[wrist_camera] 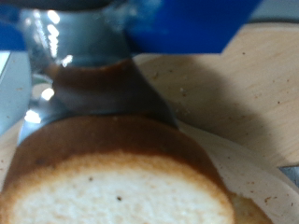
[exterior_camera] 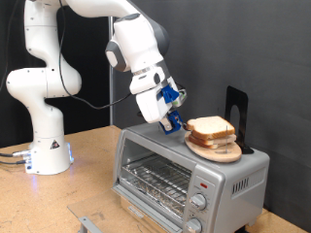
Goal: Make a piece of toast with the oven
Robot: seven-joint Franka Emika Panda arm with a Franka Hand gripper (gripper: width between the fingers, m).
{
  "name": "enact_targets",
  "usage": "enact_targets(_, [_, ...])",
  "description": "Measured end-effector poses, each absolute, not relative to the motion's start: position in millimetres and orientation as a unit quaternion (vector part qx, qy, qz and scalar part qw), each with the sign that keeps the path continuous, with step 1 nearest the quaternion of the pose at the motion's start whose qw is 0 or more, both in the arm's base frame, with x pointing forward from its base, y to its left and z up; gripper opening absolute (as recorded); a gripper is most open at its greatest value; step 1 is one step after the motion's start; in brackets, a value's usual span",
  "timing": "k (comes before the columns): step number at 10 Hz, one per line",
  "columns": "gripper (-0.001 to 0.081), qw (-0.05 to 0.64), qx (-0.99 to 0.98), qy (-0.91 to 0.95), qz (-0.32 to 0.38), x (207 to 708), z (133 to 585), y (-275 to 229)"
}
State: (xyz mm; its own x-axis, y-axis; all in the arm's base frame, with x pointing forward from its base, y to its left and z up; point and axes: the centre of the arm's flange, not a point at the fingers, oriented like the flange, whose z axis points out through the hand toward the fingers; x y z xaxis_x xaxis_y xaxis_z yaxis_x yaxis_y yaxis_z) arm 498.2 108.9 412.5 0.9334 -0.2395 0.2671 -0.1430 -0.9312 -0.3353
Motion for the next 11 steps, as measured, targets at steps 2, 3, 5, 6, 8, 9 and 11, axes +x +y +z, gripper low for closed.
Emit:
enact_targets(2, [0.0400, 0.157, -0.970, 0.097, -0.156, 498, 415, 110])
enact_targets(3, [0.0400, 0.157, -0.970, 0.096, -0.159, 498, 418, 111])
enact_targets(5, [0.0400, 0.158, -0.969, 0.095, -0.166, 497, 425, 113])
enact_targets(6, [0.0400, 0.160, -0.968, 0.095, -0.168, 495, 430, 114])
enact_targets(8, [0.0400, 0.166, -0.967, 0.098, -0.168, 491, 439, 115])
enact_targets(9, [0.0400, 0.170, -0.966, 0.100, -0.166, 488, 444, 114])
enact_targets(11, [0.0400, 0.172, -0.967, 0.103, -0.155, 483, 452, 109])
